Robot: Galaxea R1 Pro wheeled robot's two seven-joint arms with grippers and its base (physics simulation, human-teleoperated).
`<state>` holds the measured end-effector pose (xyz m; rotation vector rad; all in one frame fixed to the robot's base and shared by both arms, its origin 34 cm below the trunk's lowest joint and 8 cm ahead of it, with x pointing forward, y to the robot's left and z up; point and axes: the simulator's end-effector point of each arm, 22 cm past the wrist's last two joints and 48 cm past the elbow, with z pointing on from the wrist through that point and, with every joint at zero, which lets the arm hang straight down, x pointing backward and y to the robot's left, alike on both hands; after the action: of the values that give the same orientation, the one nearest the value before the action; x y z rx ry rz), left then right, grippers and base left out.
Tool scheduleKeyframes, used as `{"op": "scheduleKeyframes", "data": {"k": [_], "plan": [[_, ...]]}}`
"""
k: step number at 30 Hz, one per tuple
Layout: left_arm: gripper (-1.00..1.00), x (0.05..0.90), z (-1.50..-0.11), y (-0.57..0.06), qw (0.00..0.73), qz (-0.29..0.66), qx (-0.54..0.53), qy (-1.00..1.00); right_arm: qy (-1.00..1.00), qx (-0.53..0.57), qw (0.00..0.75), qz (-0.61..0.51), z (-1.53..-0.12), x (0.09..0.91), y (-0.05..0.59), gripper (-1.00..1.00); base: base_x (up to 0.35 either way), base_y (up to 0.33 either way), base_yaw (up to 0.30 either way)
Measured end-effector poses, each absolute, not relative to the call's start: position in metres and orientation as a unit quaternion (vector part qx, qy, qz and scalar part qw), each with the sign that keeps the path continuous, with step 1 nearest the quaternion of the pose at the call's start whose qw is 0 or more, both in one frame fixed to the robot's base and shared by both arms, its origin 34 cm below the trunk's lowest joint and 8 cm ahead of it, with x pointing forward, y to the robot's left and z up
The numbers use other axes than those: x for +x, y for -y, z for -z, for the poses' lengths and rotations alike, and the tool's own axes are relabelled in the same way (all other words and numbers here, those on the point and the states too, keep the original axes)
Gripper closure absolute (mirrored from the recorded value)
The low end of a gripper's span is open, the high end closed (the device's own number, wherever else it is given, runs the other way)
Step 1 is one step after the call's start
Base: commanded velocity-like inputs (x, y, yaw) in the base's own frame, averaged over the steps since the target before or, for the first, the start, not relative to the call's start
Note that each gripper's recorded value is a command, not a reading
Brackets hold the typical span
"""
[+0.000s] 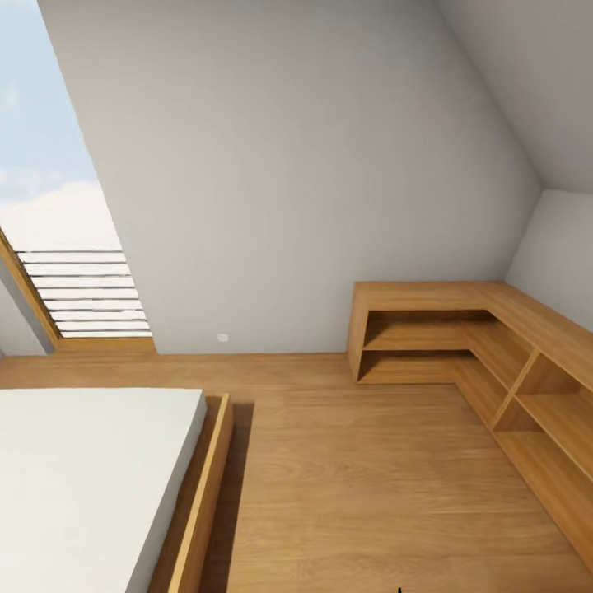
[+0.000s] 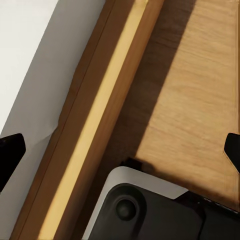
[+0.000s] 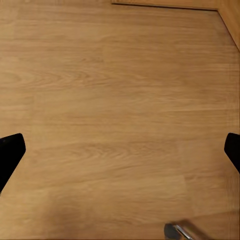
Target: In the bedroom, organize the workspace by keeping the computer under the desk, ensuring the monitor is on the desk, placing the keyboard on the desk next to the monitor, placing the mouse on the desk next to the keyboard, moving the folder from the swivel chair onto the desk next to the mouse, stacking the notebook on top of the folder with the pen on top of the notebook, and positioning the swivel chair next to the desk.
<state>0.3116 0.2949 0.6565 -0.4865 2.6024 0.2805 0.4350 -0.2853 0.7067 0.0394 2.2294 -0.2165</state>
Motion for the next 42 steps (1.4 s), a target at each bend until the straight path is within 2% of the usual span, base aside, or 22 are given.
{"op": "scheduleKeyframes", "data": {"k": [30, 42], "plan": [[-1.0, 0.3104, -0.656, -0.295, 0.235, -0.103, -0.178, -0.95, -0.896, 0.016, 0.435, 0.086, -0.7062, 0.4344, 0.2844, -1.0, 0.33, 0.0, -0.001], [-1.0, 0.312, -0.6569, -0.295, 0.238, -0.102, -0.178, -0.949, -0.895, 0.016, 0.436, 0.086, -0.7076, 0.4356, 0.2846, -1.0, 0.33, 0.0, -0.164]]}}
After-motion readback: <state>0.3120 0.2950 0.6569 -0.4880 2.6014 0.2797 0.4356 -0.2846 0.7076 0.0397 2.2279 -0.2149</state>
